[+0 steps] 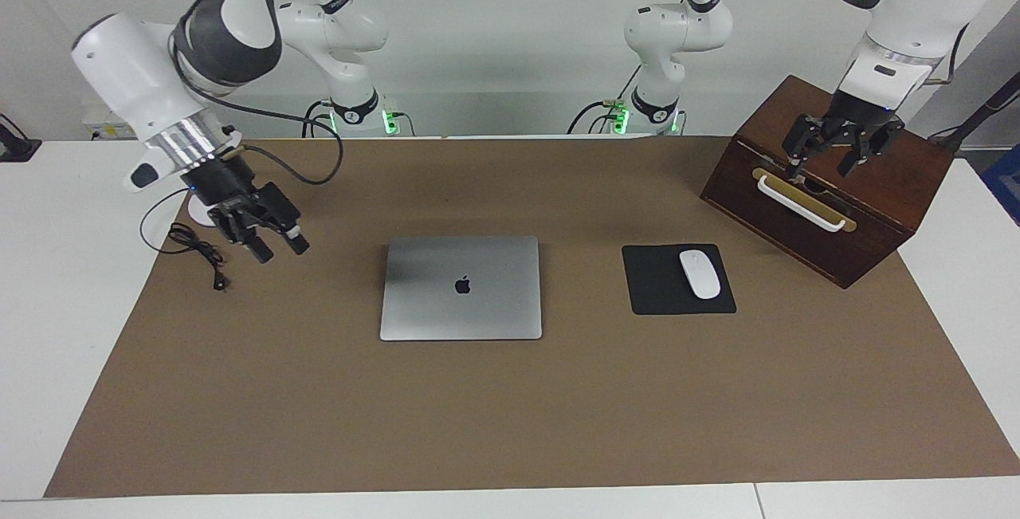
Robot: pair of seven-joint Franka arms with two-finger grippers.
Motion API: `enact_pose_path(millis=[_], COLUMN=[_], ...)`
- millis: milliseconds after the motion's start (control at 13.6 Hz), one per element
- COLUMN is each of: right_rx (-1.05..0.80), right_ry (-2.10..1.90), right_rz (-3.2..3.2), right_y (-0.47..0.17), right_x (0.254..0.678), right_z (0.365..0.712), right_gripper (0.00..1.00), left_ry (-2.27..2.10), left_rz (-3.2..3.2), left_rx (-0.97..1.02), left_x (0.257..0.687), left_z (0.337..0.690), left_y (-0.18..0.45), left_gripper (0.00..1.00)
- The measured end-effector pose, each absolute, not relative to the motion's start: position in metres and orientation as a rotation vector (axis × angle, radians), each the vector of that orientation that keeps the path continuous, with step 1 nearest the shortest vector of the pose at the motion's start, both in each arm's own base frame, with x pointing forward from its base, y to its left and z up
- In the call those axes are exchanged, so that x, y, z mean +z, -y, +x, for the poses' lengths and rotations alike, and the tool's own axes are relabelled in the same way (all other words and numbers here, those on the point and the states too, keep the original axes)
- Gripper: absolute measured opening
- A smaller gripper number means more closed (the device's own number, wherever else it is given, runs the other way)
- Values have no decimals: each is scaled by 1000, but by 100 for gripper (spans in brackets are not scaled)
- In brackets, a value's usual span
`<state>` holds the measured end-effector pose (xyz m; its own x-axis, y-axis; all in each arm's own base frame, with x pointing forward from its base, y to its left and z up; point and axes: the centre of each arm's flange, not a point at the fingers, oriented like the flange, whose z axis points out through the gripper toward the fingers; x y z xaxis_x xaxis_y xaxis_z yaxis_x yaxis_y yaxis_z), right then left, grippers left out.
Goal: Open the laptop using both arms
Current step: 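Move the right gripper to the front edge of the silver laptop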
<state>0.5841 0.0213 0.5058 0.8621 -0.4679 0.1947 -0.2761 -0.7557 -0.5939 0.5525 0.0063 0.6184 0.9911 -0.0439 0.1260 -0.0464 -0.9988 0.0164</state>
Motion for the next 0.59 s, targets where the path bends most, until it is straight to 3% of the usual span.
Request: enact_pose_path(millis=[368,441,588], right_rx=[-394,-381,-339], right_ry=[-714,-742,-838], right_rz=[-2372,-2356,-2302], right_y=[-113,-118,-116], right_x=[452,443,428], right_z=[493,472,437], right_gripper=[100,100,100], left_ry=[49,48,49], left_rz=[3115,3115,3115], left_rx=[196,197,198], left_x=[613,613,613], left_z=[550,550,550], left_y=[-13,-13,-13], left_gripper=[6,1,1])
